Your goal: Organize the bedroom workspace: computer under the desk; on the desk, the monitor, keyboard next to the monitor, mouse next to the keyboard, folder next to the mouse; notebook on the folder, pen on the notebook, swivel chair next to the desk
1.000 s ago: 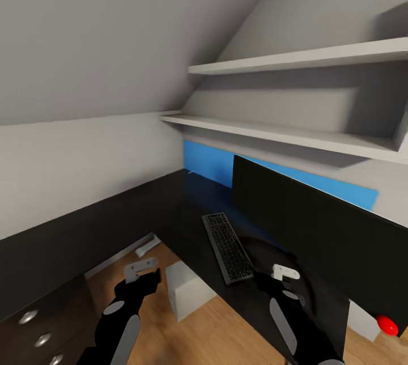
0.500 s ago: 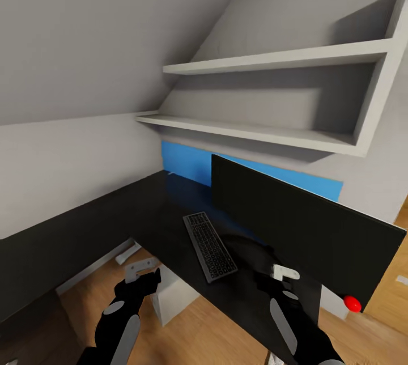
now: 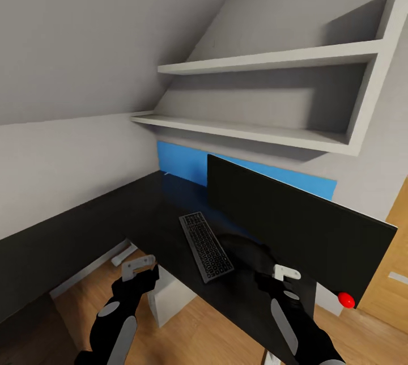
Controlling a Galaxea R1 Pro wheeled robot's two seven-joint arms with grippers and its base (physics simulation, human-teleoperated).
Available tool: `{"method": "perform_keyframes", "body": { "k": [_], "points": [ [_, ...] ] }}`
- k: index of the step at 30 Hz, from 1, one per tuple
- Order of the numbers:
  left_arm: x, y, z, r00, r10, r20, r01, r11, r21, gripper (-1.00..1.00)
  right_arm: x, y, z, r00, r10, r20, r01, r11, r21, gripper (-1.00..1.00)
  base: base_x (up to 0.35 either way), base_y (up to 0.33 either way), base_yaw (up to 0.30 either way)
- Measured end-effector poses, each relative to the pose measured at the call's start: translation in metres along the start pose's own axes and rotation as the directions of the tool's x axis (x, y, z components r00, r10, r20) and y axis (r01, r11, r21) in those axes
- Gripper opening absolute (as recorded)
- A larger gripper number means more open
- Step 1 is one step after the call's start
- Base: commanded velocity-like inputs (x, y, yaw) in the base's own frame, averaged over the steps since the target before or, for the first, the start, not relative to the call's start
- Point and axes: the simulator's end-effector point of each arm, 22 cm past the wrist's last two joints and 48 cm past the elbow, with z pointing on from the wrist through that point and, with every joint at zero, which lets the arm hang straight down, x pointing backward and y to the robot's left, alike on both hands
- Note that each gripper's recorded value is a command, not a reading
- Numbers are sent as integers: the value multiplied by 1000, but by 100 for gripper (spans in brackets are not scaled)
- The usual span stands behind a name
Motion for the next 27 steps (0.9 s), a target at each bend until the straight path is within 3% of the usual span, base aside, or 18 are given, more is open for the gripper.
{"method": "perform_keyframes", "body": {
  "k": [8,15,21,22,23,27],
  "points": [
    [4,3,5,1000,-3,2,3,1000,-4,100,-5,-2,6,998,-35,45,35,999,8,100,0,0,0],
    [8,6,10,1000,-4,3,4,1000,-7,100,25,-9,16,998,-69,-4,69,997,25,100,0,0,0],
    [11,14,16,1000,-14,5,14,1000,-23,100,31,-13,22,995,-102,11,102,994,36,100,0,0,0],
    [9,60,22,997,-76,-1,75,991,-112,100,38,-16,24,990,-143,10,143,989,45,100,0,0,0],
    [11,71,24,995,-103,-8,101,987,-127,100,40,-17,25,989,-146,11,145,988,46,100,0,0,0],
    [22,74,28,986,-159,-43,153,981,-116,100,44,-17,28,989,-148,12,147,988,47,100,0,0,0]
  ]
}}
